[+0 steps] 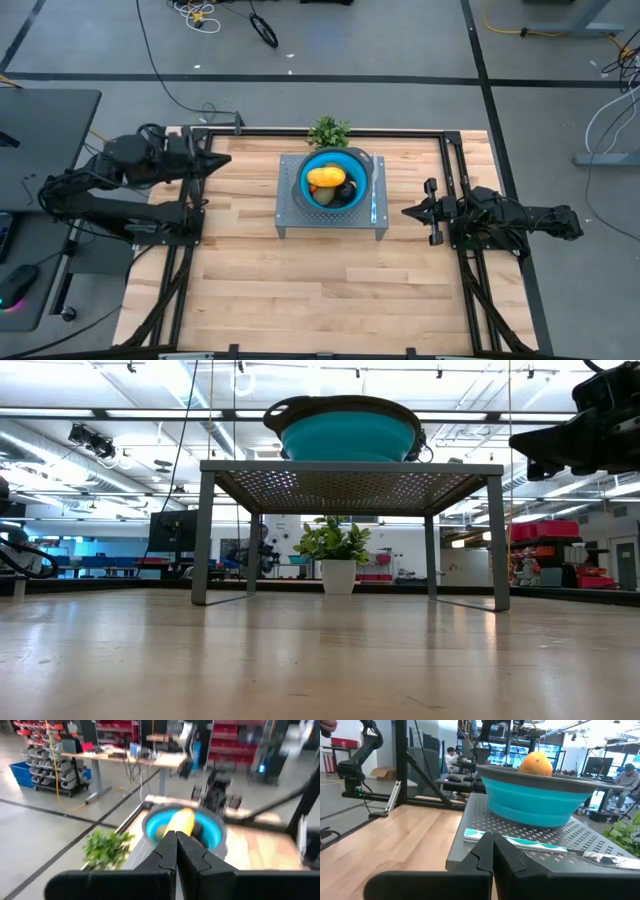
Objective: Pick & Place Fruit
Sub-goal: Return to Home Position
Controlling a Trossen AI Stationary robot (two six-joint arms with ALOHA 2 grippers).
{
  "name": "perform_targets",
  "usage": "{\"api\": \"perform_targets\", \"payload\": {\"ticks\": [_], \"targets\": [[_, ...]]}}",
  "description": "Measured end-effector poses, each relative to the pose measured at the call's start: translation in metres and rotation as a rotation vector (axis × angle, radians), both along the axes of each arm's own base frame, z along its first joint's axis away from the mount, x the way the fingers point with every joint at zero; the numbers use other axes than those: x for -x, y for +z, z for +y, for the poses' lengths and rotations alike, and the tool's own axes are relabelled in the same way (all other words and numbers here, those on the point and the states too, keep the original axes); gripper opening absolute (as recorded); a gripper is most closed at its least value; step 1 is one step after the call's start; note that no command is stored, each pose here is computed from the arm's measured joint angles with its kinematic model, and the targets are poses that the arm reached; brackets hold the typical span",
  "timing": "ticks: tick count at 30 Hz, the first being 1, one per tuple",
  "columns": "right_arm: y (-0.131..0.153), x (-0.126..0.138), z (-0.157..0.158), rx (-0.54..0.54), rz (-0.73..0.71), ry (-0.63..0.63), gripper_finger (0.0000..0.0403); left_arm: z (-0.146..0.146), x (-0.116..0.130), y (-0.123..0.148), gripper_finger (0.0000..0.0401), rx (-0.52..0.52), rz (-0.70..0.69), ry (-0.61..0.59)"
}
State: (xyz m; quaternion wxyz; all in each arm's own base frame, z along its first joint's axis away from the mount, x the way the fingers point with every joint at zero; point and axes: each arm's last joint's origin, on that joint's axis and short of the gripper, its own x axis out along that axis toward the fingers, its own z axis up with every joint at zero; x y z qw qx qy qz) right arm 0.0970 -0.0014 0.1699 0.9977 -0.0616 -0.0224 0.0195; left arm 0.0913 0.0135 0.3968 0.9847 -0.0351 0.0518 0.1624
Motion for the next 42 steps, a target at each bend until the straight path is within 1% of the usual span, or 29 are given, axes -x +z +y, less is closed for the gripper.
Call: {"api": "perform_targets", "payload": {"ticks": [4, 7, 10, 13, 17, 22, 25, 30, 35, 42], "targets": [[0.0, 0.0, 0.0, 0.0, 0.0, 0.0, 0.0003, -0.001, 0.001, -0.005, 0.0003, -0.034, 0.067, -0.038], [0.0, 0.0, 0.0, 0.0, 0.0, 0.0, 0.0003, -0.003, 0.008, -0.007, 0.0003, -0.058, 0.054, -0.103], [0.0, 0.0, 0.0, 0.0, 0.0, 0.001, 0.0003, -0.005, 0.022, -0.02, 0.0002, -0.075, 0.038, -0.134], [0.0, 0.0, 0.0, 0.0, 0.0, 0.001, 0.0003, -0.006, 0.037, -0.035, 0.0002, -0.07, -0.013, -0.135], [0.0, 0.0, 0.0, 0.0, 0.0, 0.001, 0.0003, -0.008, 0.054, -0.051, 0.0002, -0.078, -0.097, -0.171], [0.0, 0.0, 0.0, 0.0, 0.0, 0.001, 0.0003, -0.009, 0.061, -0.069, 0.0001, -0.106, -0.144, -0.176], [0.0, 0.0, 0.0, 0.0, 0.0, 0.001, 0.0003, -0.009, 0.057, -0.079, 0.0001, -0.14, -0.165, -0.181], [0.0, 0.0, 0.0, 0.0, 0.0, 0.001, 0.0003, -0.009, 0.037, -0.097, 0.0001, -0.165, -0.222, -0.244], [0.0, 0.0, 0.0, 0.0, -0.001, 0.001, 0.0003, -0.009, 0.016, -0.125, 0.0001, -0.164, -0.246, -0.275], [0.0, 0.0, 0.0, 0.0, -0.001, 0.001, 0.0003, -0.008, 0.0, -0.162, 0.0002, -0.148, -0.232, -0.279]]}}
